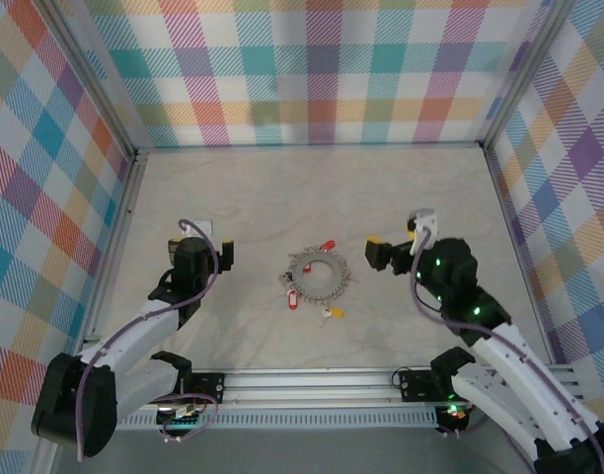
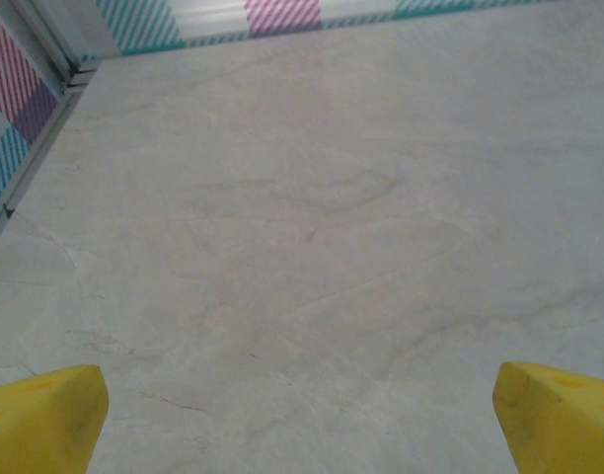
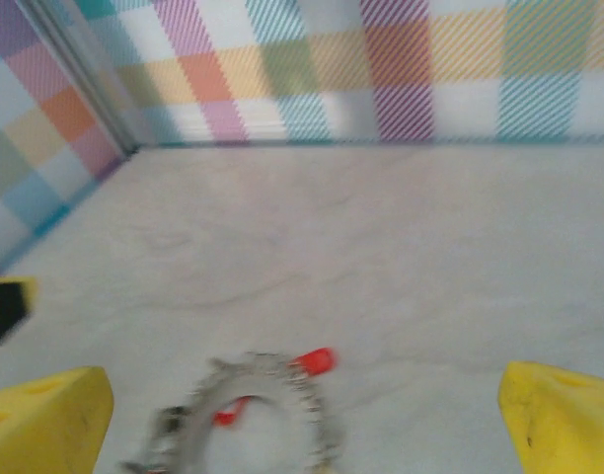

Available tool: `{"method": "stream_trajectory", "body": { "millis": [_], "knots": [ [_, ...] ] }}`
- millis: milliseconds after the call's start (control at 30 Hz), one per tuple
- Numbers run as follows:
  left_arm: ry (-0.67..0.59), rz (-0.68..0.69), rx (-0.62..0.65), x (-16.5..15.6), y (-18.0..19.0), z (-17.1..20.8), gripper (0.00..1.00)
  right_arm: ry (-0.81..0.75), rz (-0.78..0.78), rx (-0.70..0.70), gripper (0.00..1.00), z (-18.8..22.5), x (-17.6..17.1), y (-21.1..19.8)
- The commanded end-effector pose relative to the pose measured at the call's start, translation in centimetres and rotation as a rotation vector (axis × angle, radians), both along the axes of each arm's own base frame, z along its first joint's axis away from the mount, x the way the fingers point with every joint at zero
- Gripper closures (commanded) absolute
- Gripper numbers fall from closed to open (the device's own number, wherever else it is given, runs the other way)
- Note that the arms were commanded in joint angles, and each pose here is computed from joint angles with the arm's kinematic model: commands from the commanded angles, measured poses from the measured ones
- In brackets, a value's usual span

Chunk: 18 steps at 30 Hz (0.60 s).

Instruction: Put the keys on the keyring

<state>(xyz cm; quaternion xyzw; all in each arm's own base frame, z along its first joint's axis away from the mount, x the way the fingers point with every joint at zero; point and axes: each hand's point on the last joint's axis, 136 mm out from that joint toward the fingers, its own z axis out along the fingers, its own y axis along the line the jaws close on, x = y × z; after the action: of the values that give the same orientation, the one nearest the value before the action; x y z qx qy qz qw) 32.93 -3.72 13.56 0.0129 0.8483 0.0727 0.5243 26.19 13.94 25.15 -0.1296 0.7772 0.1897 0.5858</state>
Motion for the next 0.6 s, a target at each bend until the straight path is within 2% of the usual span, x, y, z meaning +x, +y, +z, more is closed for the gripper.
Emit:
{"method": "stream_trajectory", "body": {
  "millis": [0,133,300,367,433,567],
  "knots": [
    [-0.065,-0.008,-0.002,1.3,0.2,0.3,0.00,-0.321,-0.116,-0.269,0.00,1.1,1.6,-2.5],
    [-0.097,-0.017,-0.065,2.3,0.0,-0.9,0.00,-0.281,-0.199,-0.364,0.00,-1.9,3.2,-4.3],
    [-0.113,-0.017,-0.102,3.7,-0.1,-2.1,0.00,-0.168,-0.269,-0.219,0.00,-6.6,5.3,-6.9],
    [-0.086,-0.012,-0.085,4.3,0.0,-2.3,0.00,-0.088,-0.321,-0.235,0.00,-8.8,6.4,-8.4],
    [-0.096,0.015,-0.080,4.7,0.9,-2.4,0.00,-0.077,-0.333,-0.234,0.00,-10.1,7.3,-9.1],
    [-0.115,-0.009,-0.110,5.4,1.6,-2.7,0.00,-0.058,-0.380,-0.132,0.00,-12.0,8.8,-10.6]
  ]
}}
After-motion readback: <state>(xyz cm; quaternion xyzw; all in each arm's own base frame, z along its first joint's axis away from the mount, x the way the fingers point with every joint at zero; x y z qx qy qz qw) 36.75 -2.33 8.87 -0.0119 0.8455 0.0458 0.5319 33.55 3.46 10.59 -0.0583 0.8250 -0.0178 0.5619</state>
